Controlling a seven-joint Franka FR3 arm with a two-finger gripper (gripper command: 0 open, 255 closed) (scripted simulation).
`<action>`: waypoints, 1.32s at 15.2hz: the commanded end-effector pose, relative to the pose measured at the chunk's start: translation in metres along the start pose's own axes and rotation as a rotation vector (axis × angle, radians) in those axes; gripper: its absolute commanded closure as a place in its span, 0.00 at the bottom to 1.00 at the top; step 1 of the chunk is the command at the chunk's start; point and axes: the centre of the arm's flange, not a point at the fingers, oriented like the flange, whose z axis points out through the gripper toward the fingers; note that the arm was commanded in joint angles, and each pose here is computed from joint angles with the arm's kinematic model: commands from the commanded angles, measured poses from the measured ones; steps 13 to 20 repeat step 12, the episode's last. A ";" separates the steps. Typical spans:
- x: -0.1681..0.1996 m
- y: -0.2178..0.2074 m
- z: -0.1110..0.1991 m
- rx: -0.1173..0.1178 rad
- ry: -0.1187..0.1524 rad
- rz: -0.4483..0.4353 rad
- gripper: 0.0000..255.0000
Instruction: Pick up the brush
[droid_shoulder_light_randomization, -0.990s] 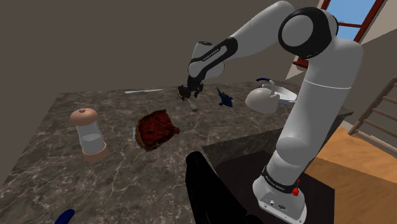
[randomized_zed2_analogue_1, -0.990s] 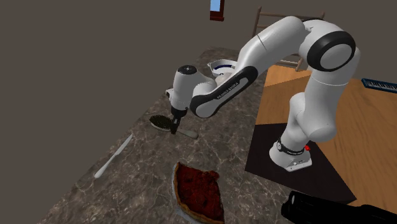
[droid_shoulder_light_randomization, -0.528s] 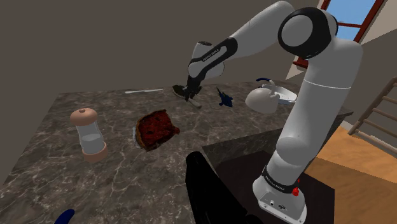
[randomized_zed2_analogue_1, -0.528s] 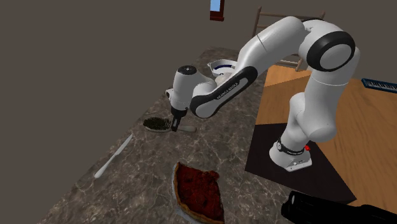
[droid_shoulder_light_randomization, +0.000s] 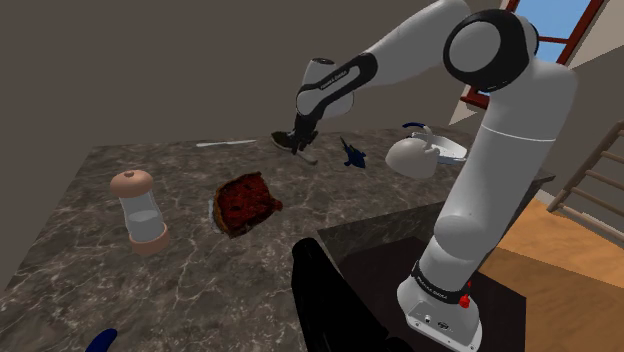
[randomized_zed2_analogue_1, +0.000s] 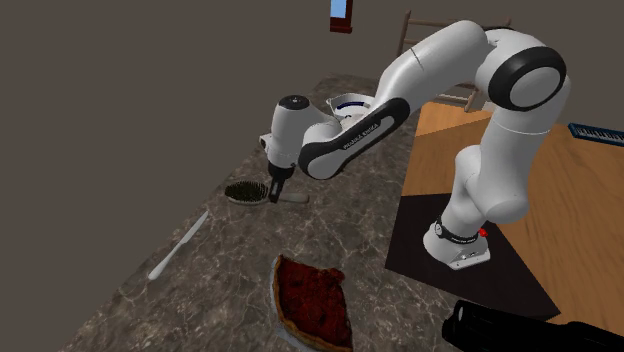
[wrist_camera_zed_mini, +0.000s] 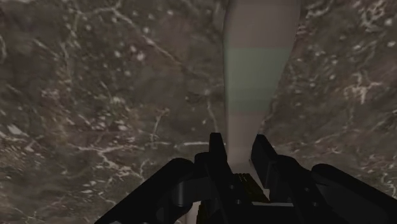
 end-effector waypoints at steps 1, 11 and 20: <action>0.003 0.000 -0.011 0.000 0.000 0.000 1.00; 0.014 -0.001 -0.058 0.000 0.000 0.000 1.00; 0.014 -0.001 -0.058 0.000 0.000 0.000 1.00</action>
